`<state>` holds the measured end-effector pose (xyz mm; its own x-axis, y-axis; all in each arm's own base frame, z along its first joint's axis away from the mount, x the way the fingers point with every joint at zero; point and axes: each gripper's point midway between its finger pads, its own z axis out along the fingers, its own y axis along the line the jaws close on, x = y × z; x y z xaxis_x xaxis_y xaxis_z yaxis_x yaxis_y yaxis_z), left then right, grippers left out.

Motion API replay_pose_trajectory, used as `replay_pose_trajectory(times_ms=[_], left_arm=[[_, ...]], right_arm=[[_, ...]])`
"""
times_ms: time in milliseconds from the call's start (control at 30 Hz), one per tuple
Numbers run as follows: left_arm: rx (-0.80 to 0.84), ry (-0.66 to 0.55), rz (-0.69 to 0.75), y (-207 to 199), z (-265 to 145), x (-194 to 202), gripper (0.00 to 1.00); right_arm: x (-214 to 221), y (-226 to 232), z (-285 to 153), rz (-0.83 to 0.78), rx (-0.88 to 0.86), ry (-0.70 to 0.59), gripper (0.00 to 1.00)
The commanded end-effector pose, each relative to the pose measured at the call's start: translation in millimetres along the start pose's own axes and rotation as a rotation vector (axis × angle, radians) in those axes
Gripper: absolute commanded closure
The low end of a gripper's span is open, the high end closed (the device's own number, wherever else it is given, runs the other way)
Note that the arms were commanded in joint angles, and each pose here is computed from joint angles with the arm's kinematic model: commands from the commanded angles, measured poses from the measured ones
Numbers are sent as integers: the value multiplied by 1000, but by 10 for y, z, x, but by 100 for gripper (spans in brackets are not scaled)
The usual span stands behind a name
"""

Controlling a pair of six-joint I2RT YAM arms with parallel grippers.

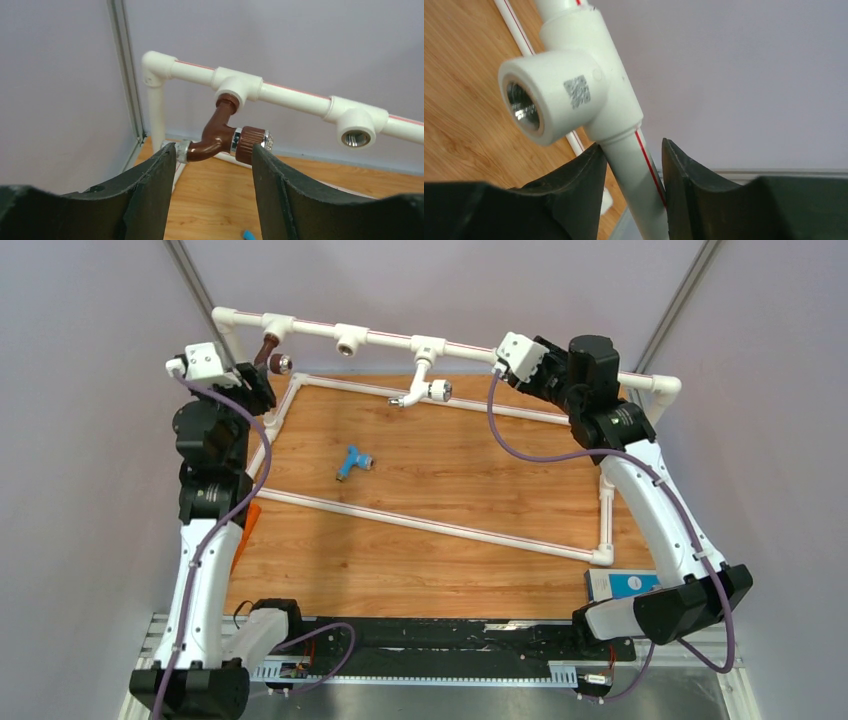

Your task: Install the water faucets

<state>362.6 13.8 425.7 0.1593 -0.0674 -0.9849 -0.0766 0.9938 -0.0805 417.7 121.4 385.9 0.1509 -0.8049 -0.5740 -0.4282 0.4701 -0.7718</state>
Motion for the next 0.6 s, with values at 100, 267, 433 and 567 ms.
replay_pose_trajectory(times_ms=[100, 267, 433, 567], left_arm=[[-169, -50, -21, 321, -626, -355, 35], [-270, -68, -6, 535, -1007, -319, 35], [-232, -169, -10, 513, -1280, -258, 34], [-193, -260, 7, 484, -1512, -257, 34]], right_arm=[[-171, -148, 20, 261, 47, -24, 17], [-465, -478, -270, 325, 128, -120, 0], [-664, -750, -681, 436, 248, -223, 0], [-567, -955, -1139, 590, 450, -269, 0]])
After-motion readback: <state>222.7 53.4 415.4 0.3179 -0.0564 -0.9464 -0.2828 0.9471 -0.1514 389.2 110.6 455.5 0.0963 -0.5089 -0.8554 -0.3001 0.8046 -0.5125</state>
